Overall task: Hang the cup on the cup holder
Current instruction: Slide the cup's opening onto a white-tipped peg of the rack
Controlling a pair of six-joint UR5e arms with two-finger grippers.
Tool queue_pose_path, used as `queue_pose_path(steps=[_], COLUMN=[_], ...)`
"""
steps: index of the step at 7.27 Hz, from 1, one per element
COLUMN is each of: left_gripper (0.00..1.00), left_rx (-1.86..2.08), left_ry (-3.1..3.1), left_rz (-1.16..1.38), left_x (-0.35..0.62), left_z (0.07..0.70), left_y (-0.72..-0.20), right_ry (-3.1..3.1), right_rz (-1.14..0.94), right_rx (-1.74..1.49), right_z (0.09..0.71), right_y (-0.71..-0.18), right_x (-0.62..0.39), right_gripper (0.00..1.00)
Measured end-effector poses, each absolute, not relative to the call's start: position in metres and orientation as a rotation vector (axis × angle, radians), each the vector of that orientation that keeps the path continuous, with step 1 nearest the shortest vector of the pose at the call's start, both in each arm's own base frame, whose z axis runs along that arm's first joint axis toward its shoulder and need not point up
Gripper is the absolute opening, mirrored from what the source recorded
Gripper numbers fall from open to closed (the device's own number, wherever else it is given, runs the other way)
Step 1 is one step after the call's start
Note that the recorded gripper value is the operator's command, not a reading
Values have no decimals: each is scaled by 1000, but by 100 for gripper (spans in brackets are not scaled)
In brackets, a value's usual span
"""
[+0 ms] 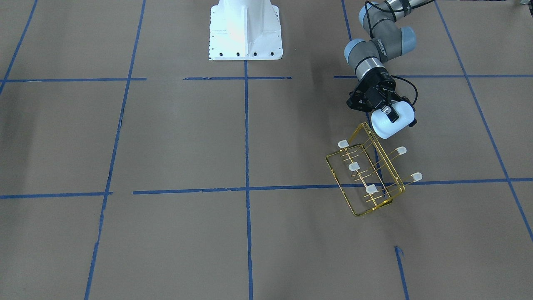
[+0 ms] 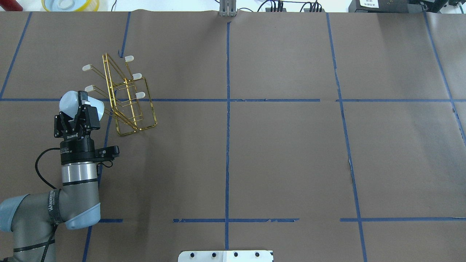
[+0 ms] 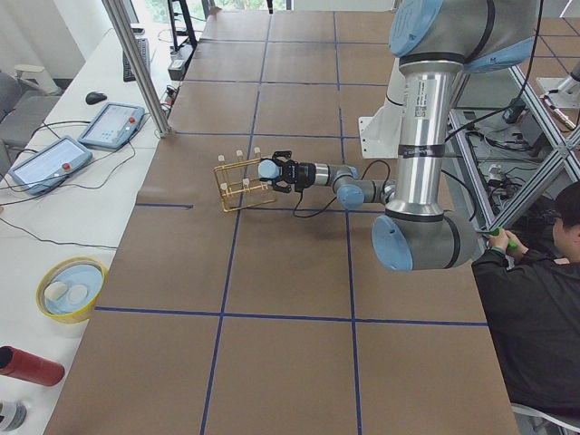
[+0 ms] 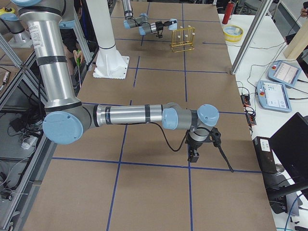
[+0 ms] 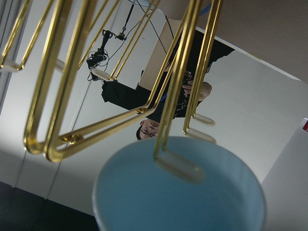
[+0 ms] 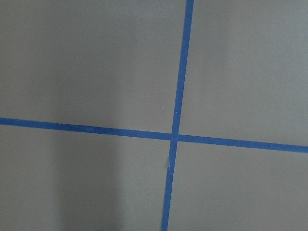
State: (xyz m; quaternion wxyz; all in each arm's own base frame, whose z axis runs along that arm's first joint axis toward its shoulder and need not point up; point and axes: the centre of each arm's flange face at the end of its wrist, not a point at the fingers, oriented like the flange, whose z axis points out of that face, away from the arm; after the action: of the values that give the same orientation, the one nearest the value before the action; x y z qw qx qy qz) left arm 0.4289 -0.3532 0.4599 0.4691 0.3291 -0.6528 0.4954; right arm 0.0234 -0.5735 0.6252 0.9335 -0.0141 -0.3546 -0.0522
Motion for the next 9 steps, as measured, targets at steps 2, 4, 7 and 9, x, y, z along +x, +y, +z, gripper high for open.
queue_pose_path(steps=[2,4,7,9], left_gripper=[5,5,6,99], left_rx=[806,805,816,818], left_ry=[-1602,-1602,-1598,-1597], left_rz=[1217,1219,1221,1222], left_x=[443,453,460,461], left_z=[461,463,473,475], left_y=[-357,-359,-358,-357], right_ry=[-725,-725,-725,-725], right_rz=[-107,-107,-107,-107], right_rx=[-29,-29,-29,-29], right_z=[625,625,625,625], right_y=[-573,-573,-573,-573], right_x=[23,23,23,23], right_gripper=[100,100,100,100])
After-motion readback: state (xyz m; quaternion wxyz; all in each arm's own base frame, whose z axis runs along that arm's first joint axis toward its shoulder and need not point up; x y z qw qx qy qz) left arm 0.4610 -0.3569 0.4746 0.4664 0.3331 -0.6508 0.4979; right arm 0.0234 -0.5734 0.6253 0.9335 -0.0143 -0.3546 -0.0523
